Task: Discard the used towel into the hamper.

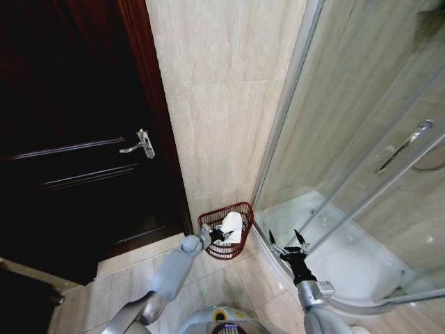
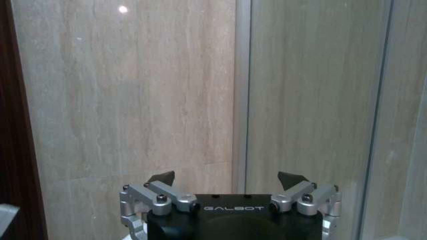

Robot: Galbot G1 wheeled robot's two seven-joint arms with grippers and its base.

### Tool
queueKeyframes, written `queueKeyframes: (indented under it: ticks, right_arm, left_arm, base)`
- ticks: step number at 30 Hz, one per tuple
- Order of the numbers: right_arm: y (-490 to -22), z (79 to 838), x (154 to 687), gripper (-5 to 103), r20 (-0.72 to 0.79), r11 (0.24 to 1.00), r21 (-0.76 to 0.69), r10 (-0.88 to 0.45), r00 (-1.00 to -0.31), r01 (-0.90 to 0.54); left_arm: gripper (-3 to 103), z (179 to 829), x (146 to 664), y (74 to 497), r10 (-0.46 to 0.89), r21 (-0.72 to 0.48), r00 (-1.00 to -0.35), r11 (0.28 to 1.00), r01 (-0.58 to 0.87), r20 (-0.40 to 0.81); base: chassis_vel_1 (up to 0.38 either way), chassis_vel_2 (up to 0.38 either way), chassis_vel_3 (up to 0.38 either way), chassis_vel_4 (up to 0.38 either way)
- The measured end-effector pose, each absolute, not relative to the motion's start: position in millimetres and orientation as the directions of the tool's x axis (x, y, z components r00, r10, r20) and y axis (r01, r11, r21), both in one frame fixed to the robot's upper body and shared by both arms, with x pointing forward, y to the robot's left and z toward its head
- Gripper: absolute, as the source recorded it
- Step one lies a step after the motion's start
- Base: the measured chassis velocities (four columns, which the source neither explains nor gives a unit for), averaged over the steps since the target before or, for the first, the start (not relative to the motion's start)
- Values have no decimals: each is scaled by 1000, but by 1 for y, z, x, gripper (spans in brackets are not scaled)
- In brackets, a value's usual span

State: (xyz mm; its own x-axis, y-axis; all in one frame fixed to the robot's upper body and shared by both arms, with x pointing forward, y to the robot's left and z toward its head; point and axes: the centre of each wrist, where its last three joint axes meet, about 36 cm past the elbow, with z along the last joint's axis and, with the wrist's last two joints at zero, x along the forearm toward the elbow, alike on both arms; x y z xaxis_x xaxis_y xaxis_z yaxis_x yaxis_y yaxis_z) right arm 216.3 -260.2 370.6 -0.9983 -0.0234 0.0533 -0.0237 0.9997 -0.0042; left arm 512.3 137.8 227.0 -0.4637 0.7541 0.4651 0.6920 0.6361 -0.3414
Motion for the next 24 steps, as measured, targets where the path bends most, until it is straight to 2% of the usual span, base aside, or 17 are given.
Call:
queueKeyframes:
  ticks: [1,4,5,6,8,9,11,15,19,22,24]
  right_arm:
    - [-260,371,216,100,53,1000,-4,-23,-998,-24]
    - [-259,369,216,100,52,1000,-7,-26,-998,-26]
    - [-259,369,216,100,52,1000,-7,-26,-998,-26]
    - [-259,369,216,100,51,1000,-8,-27,-998,-27]
    - [-258,368,216,100,49,1000,-8,-29,-998,-30]
    - [-258,368,216,100,49,1000,-8,-29,-998,-30]
    - [-257,368,216,100,47,999,-10,-32,-998,-33]
    - [-257,368,216,100,43,999,-13,-35,-998,-36]
    - [-258,369,216,100,41,999,-14,-33,-999,-34]
    - [-258,370,216,100,41,999,-14,-30,-999,-31]
    - [-258,370,216,100,41,999,-14,-29,-999,-29]
  left_arm:
    - [52,227,512,138,754,-341,-464,636,692,465]
    - [68,232,509,130,776,-430,-468,626,650,422]
    - [68,232,509,130,776,-430,-468,626,650,422]
    - [74,232,508,127,783,-437,-484,620,651,390]
    - [84,223,504,119,777,-400,-538,629,666,327]
    - [84,223,504,119,777,-400,-538,629,666,327]
    - [95,219,506,110,768,-350,-573,640,684,286]
    - [100,220,507,98,766,-303,-581,643,703,277]
    - [100,223,504,97,761,-228,-590,646,729,271]
    - [100,232,495,105,740,-136,-634,668,732,225]
    - [100,236,490,109,730,-119,-651,679,724,207]
  base:
    - [0,0,0,0]
    - [0,0,0,0]
    - [0,0,0,0]
    - [0,0,0,0]
    - [0,0,0,0]
    - [0,0,0,0]
    - [0,0,0,0]
    - [0,0,0,0]
    - [0,0,0,0]
    - [0,0,0,0]
    - [0,0,0,0]
